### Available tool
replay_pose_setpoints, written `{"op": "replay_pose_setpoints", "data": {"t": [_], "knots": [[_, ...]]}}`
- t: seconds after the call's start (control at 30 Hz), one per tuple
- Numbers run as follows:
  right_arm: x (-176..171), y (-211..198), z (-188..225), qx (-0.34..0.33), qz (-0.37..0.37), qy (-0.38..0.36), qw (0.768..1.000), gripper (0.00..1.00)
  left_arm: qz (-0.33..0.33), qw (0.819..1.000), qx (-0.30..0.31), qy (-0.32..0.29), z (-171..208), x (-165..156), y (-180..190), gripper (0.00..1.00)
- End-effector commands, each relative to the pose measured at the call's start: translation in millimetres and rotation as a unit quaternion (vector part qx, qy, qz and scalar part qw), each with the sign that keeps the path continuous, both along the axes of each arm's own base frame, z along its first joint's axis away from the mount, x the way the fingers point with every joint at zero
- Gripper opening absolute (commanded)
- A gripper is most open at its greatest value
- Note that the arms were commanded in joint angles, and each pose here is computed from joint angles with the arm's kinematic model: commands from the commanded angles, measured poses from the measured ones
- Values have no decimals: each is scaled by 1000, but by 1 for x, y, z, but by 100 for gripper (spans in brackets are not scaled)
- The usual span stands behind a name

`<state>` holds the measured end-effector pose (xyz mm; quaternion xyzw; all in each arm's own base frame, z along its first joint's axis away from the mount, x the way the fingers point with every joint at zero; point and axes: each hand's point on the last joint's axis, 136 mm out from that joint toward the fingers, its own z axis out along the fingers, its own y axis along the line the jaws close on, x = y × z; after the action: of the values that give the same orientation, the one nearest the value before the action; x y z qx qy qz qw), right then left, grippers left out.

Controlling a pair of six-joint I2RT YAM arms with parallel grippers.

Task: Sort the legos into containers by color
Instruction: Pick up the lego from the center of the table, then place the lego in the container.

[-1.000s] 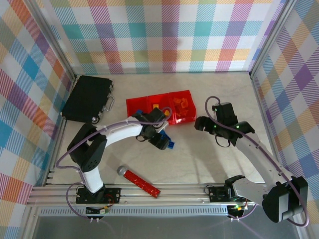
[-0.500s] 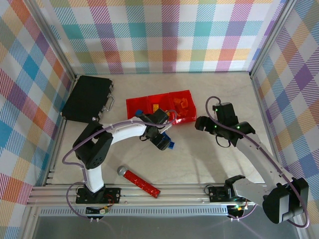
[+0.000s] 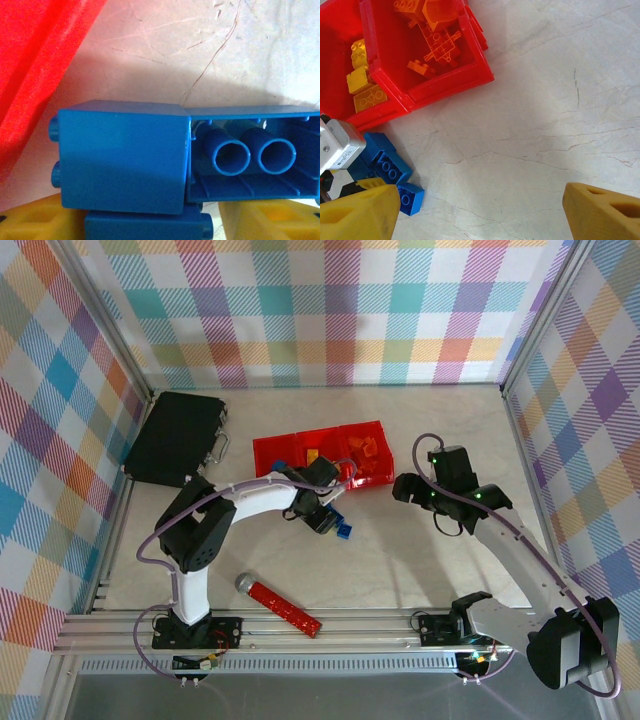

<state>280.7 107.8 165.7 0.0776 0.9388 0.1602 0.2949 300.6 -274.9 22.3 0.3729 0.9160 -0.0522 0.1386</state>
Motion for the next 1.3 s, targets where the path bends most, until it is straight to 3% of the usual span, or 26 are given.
{"op": "replay_pose_setpoints", "data": {"t": [0.0, 0.17, 0.37, 0.6, 0.8, 1.03, 1.27], "knots": [[0, -3, 3, -4, -1, -5, 1000, 85, 7, 1000, -22, 11, 10, -5, 2, 57], [2, -2, 4, -2, -1, -4, 1000, 85, 23, 999, -37, 31, 16, -10, 6, 38], [5, 0, 9, -2, 2, -9, 1000, 85, 47, 998, -47, 16, 39, -11, 11, 25], [9, 1, 11, 2, -2, -15, 1000, 85, 91, 982, -160, -41, 114, 3, 19, 26], [12, 4, 10, 7, 1, -12, 1000, 85, 209, 960, -146, -113, 148, 52, 77, 26], [13, 6, 7, 9, 4, -8, 1000, 84, 263, 948, -99, -147, 150, 95, 104, 32], [10, 3, 3, 0, 3, -4, 1000, 85, 305, 935, -121, -134, 135, 120, 120, 38]]}}
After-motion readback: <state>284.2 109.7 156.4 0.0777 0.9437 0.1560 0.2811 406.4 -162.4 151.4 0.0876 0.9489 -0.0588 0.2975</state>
